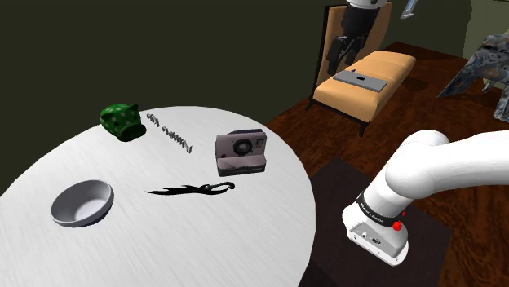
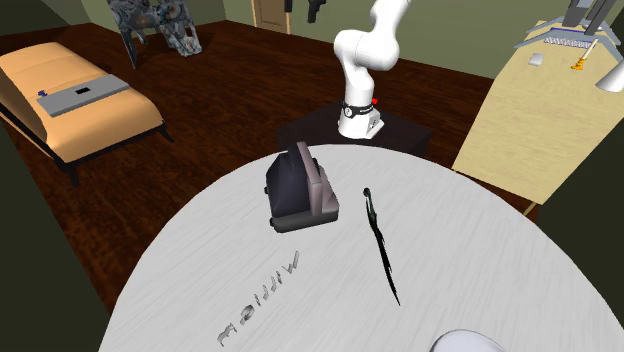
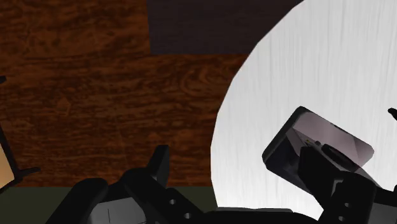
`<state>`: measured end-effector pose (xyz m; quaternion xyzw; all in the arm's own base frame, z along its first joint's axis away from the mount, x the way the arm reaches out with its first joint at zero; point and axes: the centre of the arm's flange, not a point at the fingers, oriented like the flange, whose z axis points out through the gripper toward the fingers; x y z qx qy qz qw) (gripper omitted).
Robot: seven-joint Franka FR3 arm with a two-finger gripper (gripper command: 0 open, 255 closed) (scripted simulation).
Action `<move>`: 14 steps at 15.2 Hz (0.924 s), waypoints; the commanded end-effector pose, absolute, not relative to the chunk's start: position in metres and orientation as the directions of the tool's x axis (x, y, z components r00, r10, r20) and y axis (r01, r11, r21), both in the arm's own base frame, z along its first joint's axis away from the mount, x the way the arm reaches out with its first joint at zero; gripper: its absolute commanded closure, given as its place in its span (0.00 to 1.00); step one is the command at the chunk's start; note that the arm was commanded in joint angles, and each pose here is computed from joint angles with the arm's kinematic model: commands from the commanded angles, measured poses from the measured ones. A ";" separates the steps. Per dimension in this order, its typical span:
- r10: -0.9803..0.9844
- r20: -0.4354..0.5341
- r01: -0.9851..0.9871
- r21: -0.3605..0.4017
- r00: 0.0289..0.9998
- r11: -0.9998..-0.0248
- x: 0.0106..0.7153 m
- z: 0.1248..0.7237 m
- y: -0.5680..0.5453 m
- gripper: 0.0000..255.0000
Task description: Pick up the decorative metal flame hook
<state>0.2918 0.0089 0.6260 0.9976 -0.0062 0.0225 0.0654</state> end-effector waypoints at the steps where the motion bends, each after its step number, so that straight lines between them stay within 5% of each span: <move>1: -0.010 0.046 -0.015 0.130 0.999 -0.991 0.292 0.626 0.009 0.00; 14: 0.257 0.056 0.251 0.094 0.965 -0.963 0.368 0.518 0.104 0.00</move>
